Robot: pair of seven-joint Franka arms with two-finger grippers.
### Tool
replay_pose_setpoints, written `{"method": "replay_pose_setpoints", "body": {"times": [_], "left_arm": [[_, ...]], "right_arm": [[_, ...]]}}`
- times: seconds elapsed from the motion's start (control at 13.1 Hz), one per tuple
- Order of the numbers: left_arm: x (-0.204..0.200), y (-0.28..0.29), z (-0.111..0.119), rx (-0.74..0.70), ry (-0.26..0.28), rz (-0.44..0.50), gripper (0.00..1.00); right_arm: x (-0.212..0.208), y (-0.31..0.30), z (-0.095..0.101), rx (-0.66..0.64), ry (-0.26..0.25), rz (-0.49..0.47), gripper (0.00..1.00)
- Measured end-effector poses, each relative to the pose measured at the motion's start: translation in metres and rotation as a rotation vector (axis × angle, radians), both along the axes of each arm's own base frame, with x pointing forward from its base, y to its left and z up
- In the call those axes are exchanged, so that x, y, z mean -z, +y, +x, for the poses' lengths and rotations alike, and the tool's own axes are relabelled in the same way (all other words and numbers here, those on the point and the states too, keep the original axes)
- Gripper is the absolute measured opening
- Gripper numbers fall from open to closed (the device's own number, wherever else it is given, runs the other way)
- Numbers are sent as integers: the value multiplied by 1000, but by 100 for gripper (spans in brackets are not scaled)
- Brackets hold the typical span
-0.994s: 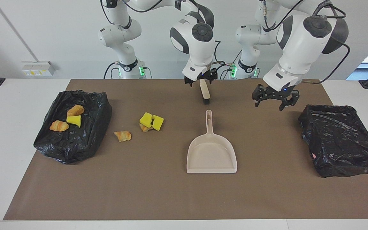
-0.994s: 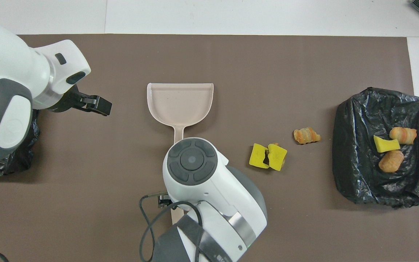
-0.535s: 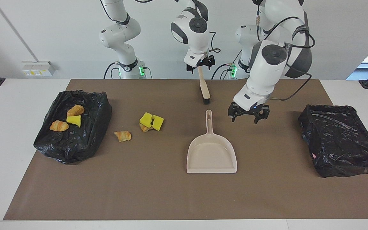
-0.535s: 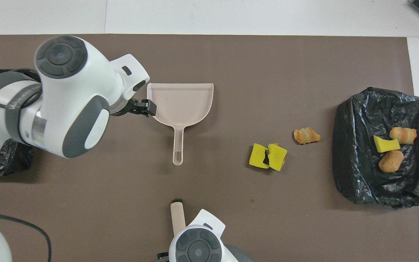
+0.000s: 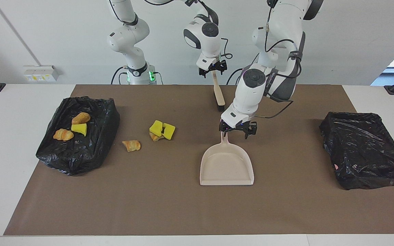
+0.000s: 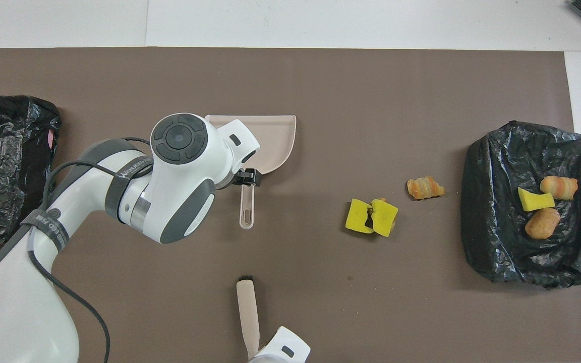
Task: Sweep and dump trash in bin
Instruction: 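Lift the dustpan with the left gripper while the right gripper grasps the brush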
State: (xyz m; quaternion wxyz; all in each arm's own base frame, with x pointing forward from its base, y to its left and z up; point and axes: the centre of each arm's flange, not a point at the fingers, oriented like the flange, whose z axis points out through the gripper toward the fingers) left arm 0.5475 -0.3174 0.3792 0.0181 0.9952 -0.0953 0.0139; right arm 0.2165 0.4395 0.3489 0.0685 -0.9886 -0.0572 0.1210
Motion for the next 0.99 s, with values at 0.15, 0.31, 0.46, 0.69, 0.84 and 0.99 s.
{"method": "replay_pose_setpoints", "body": {"times": [0.15,0.31,0.46,0.69,0.84,0.99], "left_arm": [[6,-3,-2,1,-21,-18,100],[9,-6,-5,4,-22,-22,100],[13,-10,-7,11,-19,-26,100],[20,-16,-10,20,-12,-32,100],[21,-16,-9,34,-25,-19,95],[22,-19,-11,50,-32,-8,72]], "right_arm": [[11,7,-12,16,-6,-4,100],[20,7,-18,15,-1,-15,100],[23,7,-23,7,2,-22,100],[25,7,-26,2,3,-25,83],[24,8,-27,2,1,-22,67],[24,8,-27,1,0,-21,58]]}}
